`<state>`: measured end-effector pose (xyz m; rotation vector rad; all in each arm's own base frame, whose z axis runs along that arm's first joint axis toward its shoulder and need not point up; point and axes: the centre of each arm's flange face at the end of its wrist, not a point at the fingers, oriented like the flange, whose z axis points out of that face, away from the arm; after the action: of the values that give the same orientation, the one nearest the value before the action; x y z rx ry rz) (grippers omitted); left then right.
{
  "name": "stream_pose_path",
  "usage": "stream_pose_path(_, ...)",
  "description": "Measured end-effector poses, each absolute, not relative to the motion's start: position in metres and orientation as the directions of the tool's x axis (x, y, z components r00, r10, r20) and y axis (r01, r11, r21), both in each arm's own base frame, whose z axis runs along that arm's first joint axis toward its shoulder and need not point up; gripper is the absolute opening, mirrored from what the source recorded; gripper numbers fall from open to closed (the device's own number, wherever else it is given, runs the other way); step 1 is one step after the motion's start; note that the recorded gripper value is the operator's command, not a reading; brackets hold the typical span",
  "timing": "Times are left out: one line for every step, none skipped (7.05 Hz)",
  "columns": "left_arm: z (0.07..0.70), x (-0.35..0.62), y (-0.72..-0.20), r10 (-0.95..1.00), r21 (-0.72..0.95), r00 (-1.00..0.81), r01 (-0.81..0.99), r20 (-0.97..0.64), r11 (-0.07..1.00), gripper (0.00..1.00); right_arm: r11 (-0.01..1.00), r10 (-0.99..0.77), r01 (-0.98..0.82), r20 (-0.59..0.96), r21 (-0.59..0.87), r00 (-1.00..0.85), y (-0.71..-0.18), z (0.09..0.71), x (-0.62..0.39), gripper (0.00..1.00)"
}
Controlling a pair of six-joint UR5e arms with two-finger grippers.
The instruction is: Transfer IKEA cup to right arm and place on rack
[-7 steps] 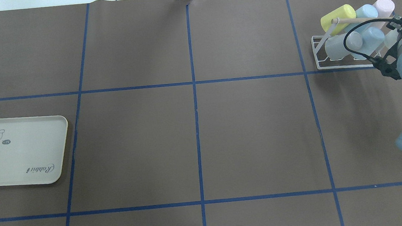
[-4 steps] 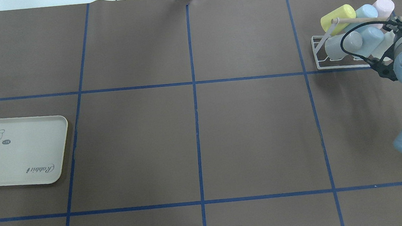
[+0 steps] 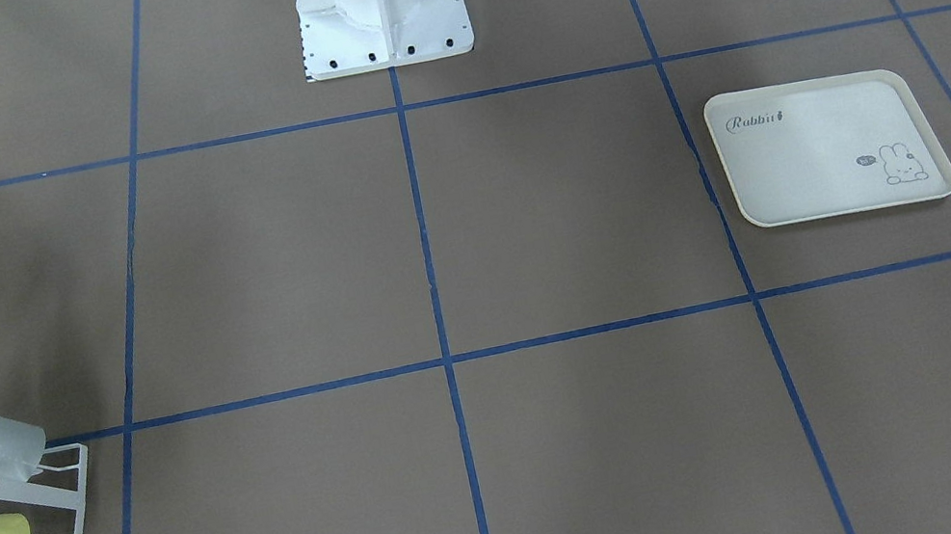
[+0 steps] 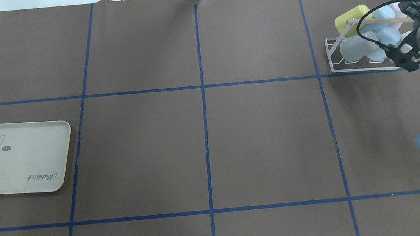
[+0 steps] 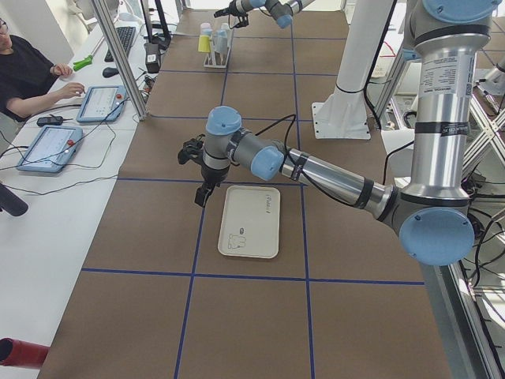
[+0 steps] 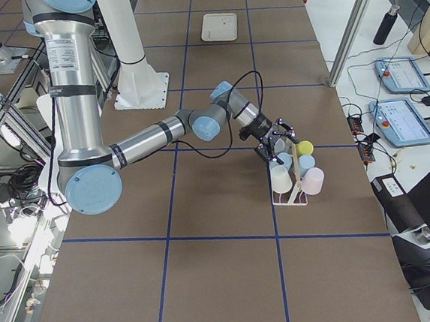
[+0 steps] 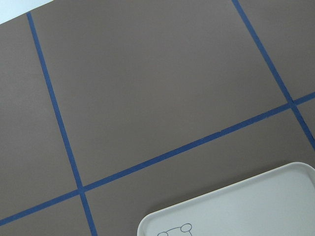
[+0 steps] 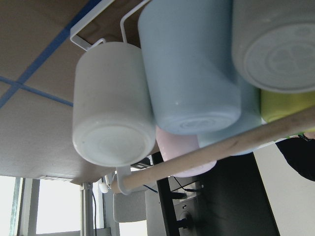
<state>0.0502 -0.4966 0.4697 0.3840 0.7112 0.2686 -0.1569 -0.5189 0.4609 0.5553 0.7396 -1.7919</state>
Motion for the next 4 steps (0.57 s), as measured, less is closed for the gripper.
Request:
stream_pose_path(0.469,0.05,-0.496,0.366,0.43,0.728,-0.108,-0.58,0.896,1.0,-0.199,-0.703,0.977,-0.683,-0.075,-0.196,-0.524,0.459,-0.126,0.99)
stream_pose_path(0.469,0.049,-0.496,0.365,0.431,0.729,-0.106,-0.579,0.896,1.0,-0.159,-0.753,0.984,-0.654,0.078,-0.07,-0.527,0.463,-0.095,0.99)
stream_pose_path(0.469,0.047,-0.496,0.364,0.432,0.73,-0.104,-0.579,0.896,1.0,-0.107,-0.803,0.969,-0.593,0.224,0.048,-0.527,0.472,-0.066,0.99)
stream_pose_path(0.469,0.046,-0.497,0.363,0.432,0.731,-0.103,-0.578,0.896,1.0,-0.033,-0.852,0.931,-0.497,0.363,0.163,-0.524,0.488,-0.039,0.99)
